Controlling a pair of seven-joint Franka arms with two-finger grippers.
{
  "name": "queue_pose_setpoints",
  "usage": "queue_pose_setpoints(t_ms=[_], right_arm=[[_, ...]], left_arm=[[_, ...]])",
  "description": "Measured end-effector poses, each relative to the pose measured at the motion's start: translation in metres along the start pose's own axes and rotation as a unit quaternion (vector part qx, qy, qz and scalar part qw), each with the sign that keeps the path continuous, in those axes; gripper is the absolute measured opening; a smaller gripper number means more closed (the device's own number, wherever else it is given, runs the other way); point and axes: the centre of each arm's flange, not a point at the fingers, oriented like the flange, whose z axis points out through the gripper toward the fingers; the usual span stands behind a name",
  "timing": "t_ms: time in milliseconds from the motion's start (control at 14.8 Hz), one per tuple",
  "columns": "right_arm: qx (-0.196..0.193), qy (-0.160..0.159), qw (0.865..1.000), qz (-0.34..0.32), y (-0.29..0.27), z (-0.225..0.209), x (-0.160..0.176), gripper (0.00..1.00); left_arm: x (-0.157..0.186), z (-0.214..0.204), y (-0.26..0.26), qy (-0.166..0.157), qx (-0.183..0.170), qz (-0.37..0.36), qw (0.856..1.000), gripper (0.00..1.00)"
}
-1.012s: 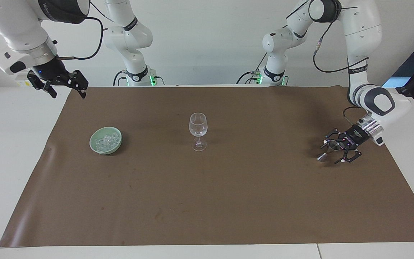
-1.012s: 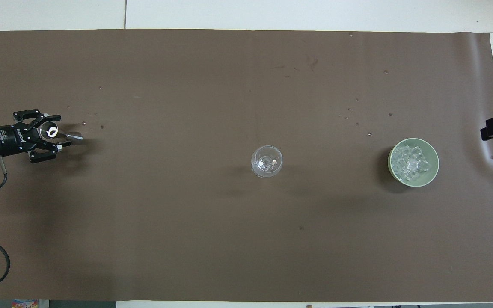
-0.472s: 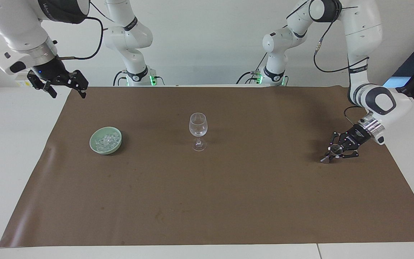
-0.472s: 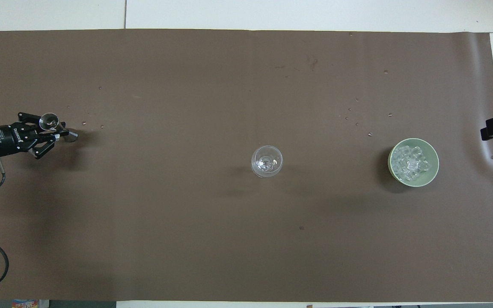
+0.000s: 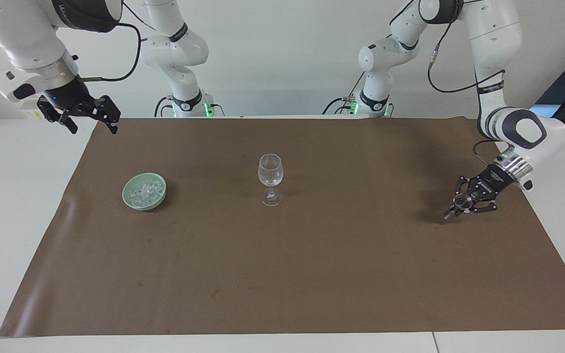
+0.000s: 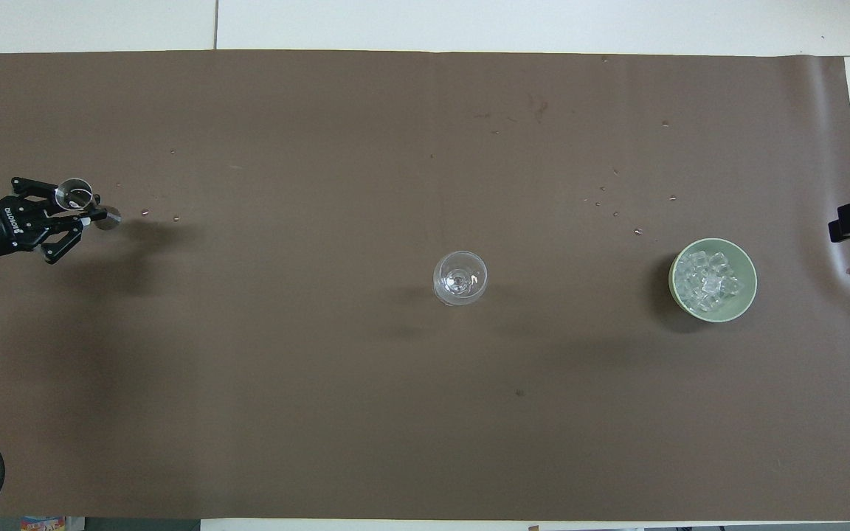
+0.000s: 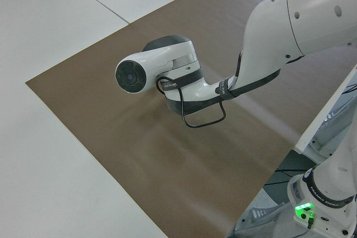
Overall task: Pour wine and add ice with both arms
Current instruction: 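Lift the jigger with the left gripper and carry it to the glass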
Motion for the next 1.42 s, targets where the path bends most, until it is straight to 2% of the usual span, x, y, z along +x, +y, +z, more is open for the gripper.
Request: queue_pose_setpoints(t_ms=[202,607,877,1147,1417], right_arm=[[0.000,0.000,1.000,0.000,0.000,0.000,0.000,1.00],[0.000,0.000,1.000,0.000,0.000,0.000,0.000,1.00],[0.000,0.000,1.000,0.000,0.000,0.000,0.000,1.00],[0.000,0.000,1.000,0.000,0.000,0.000,0.000,1.00],[0.000,0.000,1.000,0.000,0.000,0.000,0.000,1.00]], left_arm=[[-0.045,-0.003,-0.016,-0.008,0.005,0.013,1.000,0.22],[-0.143,-0.027,-0.058,-0.050,0.053,0.004,0.997,0.22],[-0.208,-0.020,-0.097,-0.055,0.086,-0.023,0.994,0.22],[-0.273,0.019,-0.142,-0.047,0.118,-0.027,0.992,0.22],[-0.319,0.087,-0.193,-0.027,0.094,-0.033,0.995,0.22]])
